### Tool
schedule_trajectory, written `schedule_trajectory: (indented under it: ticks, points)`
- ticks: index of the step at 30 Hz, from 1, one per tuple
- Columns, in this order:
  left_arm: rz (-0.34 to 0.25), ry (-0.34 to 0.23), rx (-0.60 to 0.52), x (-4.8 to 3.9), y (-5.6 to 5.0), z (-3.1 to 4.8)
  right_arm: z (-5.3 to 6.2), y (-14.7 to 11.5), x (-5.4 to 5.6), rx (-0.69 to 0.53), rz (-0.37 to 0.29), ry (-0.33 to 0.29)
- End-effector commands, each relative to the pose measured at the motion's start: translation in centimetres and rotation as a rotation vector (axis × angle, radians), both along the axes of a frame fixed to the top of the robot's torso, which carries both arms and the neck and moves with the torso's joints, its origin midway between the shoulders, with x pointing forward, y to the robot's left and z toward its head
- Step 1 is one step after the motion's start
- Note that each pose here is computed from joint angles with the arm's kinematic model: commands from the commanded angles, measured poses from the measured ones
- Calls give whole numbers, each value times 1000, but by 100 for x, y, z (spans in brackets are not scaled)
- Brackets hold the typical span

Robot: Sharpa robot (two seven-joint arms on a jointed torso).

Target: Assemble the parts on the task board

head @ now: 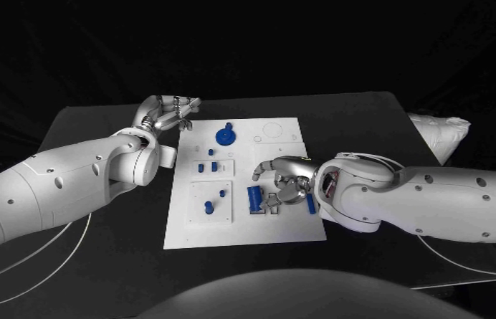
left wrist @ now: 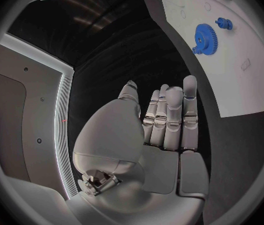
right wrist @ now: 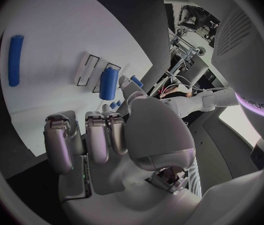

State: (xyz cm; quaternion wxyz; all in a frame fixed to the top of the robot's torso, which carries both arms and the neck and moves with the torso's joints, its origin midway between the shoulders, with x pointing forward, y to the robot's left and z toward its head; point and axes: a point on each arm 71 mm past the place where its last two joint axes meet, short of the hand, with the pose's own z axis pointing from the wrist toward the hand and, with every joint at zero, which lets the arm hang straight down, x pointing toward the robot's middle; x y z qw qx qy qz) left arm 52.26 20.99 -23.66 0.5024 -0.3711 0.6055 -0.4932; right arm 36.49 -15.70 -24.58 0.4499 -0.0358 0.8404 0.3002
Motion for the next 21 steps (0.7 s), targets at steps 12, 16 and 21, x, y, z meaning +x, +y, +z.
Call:
schedule_trajectory:
  ticks: [12,16,21]
  points:
    - [-20,-6,-4,-9,-16,8,-44,88,-63,-40,91,-111]
    - [-20,-6,-4,-9,-15,8,-45,96,-63,-47,88,-122]
    - [-19,-6,-3,-9,-10,8,-44,100,-59,-53,85,-133]
